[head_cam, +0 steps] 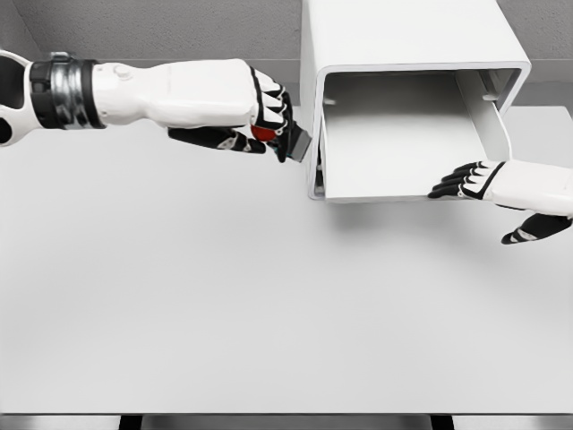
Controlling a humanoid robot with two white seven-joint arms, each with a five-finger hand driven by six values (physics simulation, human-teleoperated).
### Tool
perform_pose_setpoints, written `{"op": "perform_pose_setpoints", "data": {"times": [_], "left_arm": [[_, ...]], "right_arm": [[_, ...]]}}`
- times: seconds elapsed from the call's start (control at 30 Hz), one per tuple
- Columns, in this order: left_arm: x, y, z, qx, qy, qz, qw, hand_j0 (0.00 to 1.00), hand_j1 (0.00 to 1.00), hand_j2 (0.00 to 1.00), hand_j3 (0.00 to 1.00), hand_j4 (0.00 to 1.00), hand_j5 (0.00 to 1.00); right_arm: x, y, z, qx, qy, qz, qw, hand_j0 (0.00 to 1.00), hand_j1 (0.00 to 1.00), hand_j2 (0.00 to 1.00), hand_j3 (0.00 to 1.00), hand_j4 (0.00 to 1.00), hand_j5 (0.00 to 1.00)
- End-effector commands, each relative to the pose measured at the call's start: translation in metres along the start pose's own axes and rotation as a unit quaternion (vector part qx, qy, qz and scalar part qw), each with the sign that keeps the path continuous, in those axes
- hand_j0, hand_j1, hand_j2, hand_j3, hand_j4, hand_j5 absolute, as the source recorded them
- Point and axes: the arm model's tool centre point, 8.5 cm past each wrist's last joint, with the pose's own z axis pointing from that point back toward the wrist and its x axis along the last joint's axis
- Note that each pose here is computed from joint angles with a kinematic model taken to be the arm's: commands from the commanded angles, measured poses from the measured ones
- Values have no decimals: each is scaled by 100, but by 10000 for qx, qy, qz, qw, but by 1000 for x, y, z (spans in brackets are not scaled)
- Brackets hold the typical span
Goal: Slide open multi-storey tabletop storage cabinets and put open load switch and slide close multi-storey tabletop storage cabinets
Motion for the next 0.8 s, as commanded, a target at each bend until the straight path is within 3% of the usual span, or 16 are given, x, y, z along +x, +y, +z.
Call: {"op": "perform_pose_setpoints", "data": {"times": [0.0, 0.3, 0.47, 0.53, 0.77], "left_arm": [[1, 0, -4, 37, -47, 35, 10000, 45, 45, 45, 45, 45, 45], [-4, 6, -18, 79, -106, 2, 9999, 45, 45, 45, 45, 45, 45], [-3, 13, -18, 93, -120, -68, 9999, 45, 45, 45, 45, 45, 45], [-3, 15, -19, 103, -130, -85, 9998, 45, 45, 45, 45, 45, 45], [-1, 23, -21, 144, -167, -158, 9996, 45, 45, 45, 45, 45, 45]], "right_arm": [[0, -1, 3, -1, 21, -16, 10000, 100, 100, 100, 100, 100, 100], [4, 7, 7, 111, 9, -59, 9999, 100, 100, 100, 100, 100, 100], [3, -1, 15, -87, 106, -6, 9999, 100, 100, 100, 100, 100, 100], [3, -12, 17, -360, 104, 28, 9993, 100, 100, 100, 100, 100, 100], [4, -15, 14, -464, 53, 13, 9989, 100, 100, 100, 100, 100, 100]]}}
